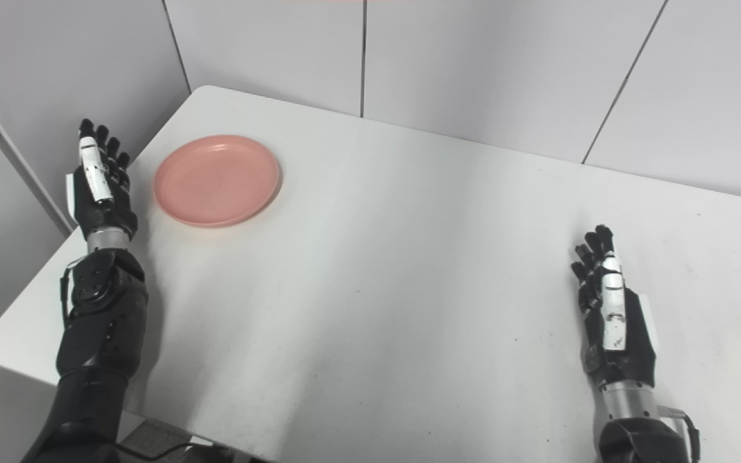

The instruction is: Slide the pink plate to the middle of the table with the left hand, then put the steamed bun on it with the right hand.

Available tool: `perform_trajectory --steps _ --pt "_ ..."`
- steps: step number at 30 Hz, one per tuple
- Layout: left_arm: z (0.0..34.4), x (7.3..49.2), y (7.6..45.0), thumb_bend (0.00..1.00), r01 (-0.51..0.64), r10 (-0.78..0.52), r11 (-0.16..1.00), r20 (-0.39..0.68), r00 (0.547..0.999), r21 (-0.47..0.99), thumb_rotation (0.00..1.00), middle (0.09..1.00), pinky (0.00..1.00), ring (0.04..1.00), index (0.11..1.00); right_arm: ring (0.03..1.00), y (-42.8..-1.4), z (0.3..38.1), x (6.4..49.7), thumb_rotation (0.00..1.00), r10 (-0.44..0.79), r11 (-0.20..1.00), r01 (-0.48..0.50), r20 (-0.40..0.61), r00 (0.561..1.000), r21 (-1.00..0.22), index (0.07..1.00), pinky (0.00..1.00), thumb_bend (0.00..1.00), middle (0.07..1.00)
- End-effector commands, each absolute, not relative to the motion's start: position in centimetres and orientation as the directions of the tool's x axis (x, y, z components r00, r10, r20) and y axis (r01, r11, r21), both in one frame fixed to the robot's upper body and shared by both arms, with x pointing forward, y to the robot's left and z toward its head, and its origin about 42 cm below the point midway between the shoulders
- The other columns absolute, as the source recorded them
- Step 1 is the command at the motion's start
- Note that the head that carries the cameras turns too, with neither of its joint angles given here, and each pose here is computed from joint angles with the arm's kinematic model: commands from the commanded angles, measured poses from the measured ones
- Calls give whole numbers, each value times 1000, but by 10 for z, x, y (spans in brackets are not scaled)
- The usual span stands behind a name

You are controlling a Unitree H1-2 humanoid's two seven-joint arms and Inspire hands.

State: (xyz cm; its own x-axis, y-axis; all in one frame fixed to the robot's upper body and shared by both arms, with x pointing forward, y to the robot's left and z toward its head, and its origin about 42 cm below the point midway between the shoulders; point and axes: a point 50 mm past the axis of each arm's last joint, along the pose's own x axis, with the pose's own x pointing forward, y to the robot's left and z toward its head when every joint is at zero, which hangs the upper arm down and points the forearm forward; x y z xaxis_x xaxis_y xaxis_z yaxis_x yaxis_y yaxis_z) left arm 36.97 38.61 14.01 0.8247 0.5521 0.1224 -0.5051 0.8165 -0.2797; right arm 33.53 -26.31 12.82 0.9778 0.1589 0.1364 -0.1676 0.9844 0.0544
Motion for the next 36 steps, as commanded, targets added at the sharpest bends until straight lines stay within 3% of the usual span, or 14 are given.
perform_trajectory --steps 1,36 --pt "160 384 385 397 -487 536 834 175 826 -260 1000 1000 1000 1000 1000 1000 -265 111 323 1000 152 985 -158 86 985 72 1000 1000 157 1000" --pt "106 409 352 371 -410 422 884 10 906 -224 1000 1000 1000 1000 1000 1000 -261 108 325 1000 150 985 -156 84 985 71 1000 1000 157 1000"
